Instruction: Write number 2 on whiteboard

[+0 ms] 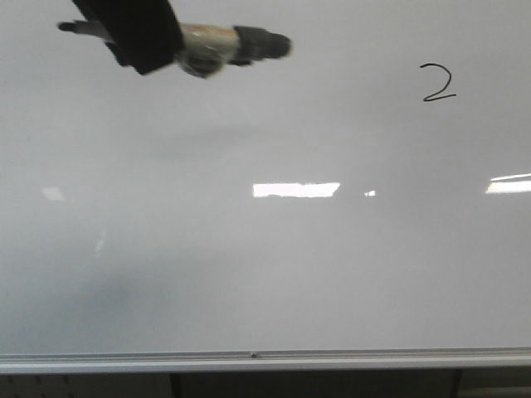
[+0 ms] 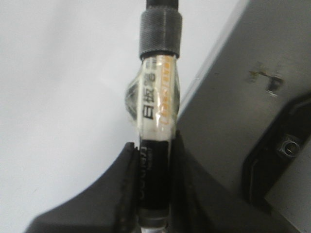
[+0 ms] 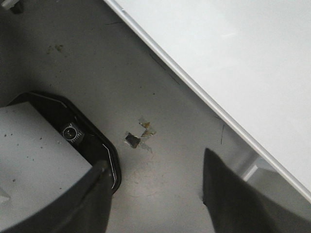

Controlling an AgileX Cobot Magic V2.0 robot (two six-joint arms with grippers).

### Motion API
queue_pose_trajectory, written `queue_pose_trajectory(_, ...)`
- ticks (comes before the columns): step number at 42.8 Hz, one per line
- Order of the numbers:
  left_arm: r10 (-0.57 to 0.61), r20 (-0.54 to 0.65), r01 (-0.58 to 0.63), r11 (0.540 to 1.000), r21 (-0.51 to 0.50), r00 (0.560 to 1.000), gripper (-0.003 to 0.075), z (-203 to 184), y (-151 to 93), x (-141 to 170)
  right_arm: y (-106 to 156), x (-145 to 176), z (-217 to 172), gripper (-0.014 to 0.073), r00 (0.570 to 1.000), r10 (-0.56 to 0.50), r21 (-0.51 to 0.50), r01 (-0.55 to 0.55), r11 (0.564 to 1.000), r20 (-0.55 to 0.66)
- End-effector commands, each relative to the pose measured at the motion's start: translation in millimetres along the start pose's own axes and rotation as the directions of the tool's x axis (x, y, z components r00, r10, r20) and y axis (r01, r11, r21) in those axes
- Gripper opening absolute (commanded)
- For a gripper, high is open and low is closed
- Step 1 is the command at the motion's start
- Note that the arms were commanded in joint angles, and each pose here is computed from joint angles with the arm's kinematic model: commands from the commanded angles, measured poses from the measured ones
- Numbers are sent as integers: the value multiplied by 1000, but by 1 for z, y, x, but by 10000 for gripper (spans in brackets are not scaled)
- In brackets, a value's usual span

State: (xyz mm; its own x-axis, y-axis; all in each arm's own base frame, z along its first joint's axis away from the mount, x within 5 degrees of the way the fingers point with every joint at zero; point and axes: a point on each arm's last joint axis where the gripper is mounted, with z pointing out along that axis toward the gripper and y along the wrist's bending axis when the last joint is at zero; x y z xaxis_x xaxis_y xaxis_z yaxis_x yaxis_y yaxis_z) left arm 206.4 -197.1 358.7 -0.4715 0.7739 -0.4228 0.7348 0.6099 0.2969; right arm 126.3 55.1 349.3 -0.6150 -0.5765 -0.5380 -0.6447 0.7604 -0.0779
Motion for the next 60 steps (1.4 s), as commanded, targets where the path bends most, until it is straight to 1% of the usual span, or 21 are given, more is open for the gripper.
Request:
queue_pose_trajectory(1, -164, 125, 183, 970, -160, 979, 8, -35, 29, 5, -3, -3, -16, 420, 995, 44, 55, -48, 997, 87)
queue_pose_trajectory(6, -245, 199, 283, 940, -192, 949, 8, -50, 50, 23, -2, -2, -19, 412, 994, 42, 62, -48, 997, 105)
queue_pose_trajectory(9, -308, 253, 364, 906, -215, 917, 8, -57, 65, 39, -2, -2, -19, 412, 994, 42, 62, -48, 997, 105)
queue_pose_trajectory(14, -404, 349, 498, 833, -242, 845, 8, -60, 86, 65, -2, -3, -19, 412, 993, 41, 66, -49, 997, 115)
queue_pose_trajectory(21, -517, 466, 668, 700, -252, 718, 8, -50, 107, 103, -3, -5, -20, 412, 989, 39, 76, -50, 996, 141)
queue_pose_trajectory(23, -534, 486, 695, 675, -249, 692, 8, -43, 108, 113, -4, -5, -20, 412, 989, 39, 78, -50, 996, 146)
queue_pose_trajectory(24, -538, 510, 712, 659, -241, 671, 8, -40, 110, 117, -4, -6, -20, 412, 988, 38, 80, -51, 996, 149)
queue_pose_trajectory(26, -539, 538, 728, 645, -231, 649, 8, -30, 112, 125, -4, -6, -20, 412, 987, 38, 82, -51, 995, 155)
queue_pose_trajectory(32, -541, 603, 759, 626, -176, 586, 8, 1, 112, 143, -5, -8, -20, 412, 984, 36, 89, -52, 995, 172)
queue_pose_trajectory(34, -542, 640, 776, 616, -137, 544, 8, 10, 112, 148, -5, -8, -20, 412, 984, 36, 90, -52, 995, 175)
queue_pose_trajectory(35, -549, 644, 783, 608, -129, 533, 8, 14, 112, 151, -5, -8, -20, 412, 984, 36, 91, -52, 994, 177)
queue_pose_trajectory(37, -550, 686, 800, 594, -81, 477, 8, 21, 114, 155, -5, -8, -20, 412, 983, 36, 91, -52, 994, 178)
queue_pose_trajectory(38, -556, 684, 806, 587, -78, 472, 8, 25, 115, 158, -5, -8, -20, 412, 983, 36, 91, -52, 994, 178)
queue_pose_trajectory(40, -538, 715, 804, 592, -55, 445, 9, 30, 117, 161, -5, -8, -20, 412, 983, 36, 91, -52, 994, 178)
queue_pose_trajectory(42, -529, 732, 804, 593, -44, 430, 11, 35, 119, 163, -5, -8, -20, 412, 983, 36, 91, -52, 994, 178)
queue_pose_trajectory(45, -522, 746, 804, 593, -32, 414, 11, 41, 124, 166, -5, -8, -20, 412, 983, 36, 91, -52, 994, 178)
queue_pose_trajectory(50, -526, 750, 804, 594, -13, 401, 11, 56, 132, 167, -5, -8, -20, 412, 983, 36, 91, -52, 994, 178)
queue_pose_trajectory(53, -526, 751, 796, 606, 1, 399, 11, 66, 134, 165, -5, -8, -20, 412, 983, 36, 91, -52, 994, 178)
queue_pose_trajectory(56, -498, 756, 768, 641, -9, 425, 11, 76, 137, 163, -5, -8, -20, 412, 983, 36, 91, -52, 994, 178)
queue_pose_trajectory(60, -495, 764, 754, 656, 16, 415, 11, 89, 139, 161, -5, -8, -20, 412, 983, 36, 91, -52, 994, 178)
